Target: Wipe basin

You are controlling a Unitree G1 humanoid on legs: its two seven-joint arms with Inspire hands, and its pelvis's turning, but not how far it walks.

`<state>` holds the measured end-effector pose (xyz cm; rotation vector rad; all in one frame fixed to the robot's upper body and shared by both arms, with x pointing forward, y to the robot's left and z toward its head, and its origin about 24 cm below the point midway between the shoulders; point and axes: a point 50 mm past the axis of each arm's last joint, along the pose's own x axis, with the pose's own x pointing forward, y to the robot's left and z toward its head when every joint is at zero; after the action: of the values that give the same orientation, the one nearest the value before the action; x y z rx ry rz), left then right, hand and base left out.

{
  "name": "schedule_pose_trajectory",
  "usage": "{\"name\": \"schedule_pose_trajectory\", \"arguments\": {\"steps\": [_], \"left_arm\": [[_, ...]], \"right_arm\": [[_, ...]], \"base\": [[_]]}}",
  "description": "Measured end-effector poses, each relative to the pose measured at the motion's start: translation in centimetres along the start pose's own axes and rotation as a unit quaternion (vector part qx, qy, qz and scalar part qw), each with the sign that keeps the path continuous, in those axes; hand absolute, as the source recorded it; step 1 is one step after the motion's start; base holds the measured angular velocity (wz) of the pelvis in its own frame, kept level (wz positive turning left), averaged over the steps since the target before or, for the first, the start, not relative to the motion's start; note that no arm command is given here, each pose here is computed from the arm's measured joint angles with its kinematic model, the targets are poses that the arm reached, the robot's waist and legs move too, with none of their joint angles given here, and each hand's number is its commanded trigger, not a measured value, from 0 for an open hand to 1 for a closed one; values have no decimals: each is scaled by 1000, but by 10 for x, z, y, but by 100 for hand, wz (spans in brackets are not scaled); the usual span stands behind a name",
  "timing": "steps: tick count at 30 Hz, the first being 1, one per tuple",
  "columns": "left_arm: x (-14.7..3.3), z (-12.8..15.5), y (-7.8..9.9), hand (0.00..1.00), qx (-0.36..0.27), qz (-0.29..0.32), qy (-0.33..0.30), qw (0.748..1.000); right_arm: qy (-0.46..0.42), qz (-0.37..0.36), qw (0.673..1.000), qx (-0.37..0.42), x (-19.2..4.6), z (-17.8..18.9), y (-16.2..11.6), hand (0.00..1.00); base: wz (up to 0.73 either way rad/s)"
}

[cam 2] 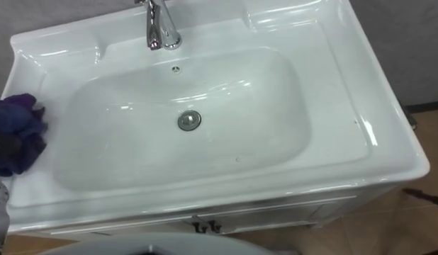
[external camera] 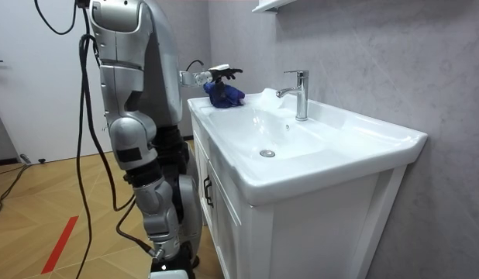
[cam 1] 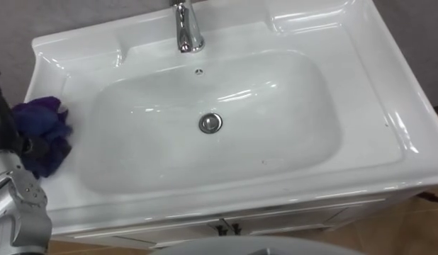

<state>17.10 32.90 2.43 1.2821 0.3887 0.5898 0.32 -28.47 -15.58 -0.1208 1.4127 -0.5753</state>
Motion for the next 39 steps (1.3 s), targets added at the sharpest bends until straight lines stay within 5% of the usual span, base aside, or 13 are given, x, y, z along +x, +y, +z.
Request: {"name": "schedule_pose_trajectory", "arguments": {"steps": [15, 23, 29, 34, 39], "left_arm": [[3, 27, 31, 0, -30, 66, -57, 996], [3, 32, 33, 0, -47, 69, -69, 994], [9, 36, 32, 0, -236, 48, -36, 970], [2, 35, 15, 0, -384, 3, 18, 923], [0, 29, 4, 0, -431, -18, 53, 900]], "right_arm": [[14, 12, 1000, -4, 0, -6, 6, 0], [18, 18, 1000, 12, -1, -7, 11, 0], [23, 19, 999, 32, -1, -8, 11, 0], [17, 22, 999, 35, -1, -3, 13, 0], [16, 24, 998, 52, -1, -1, 14, 0]], "base": [[0], [0], [1], [0], [-2]]}}
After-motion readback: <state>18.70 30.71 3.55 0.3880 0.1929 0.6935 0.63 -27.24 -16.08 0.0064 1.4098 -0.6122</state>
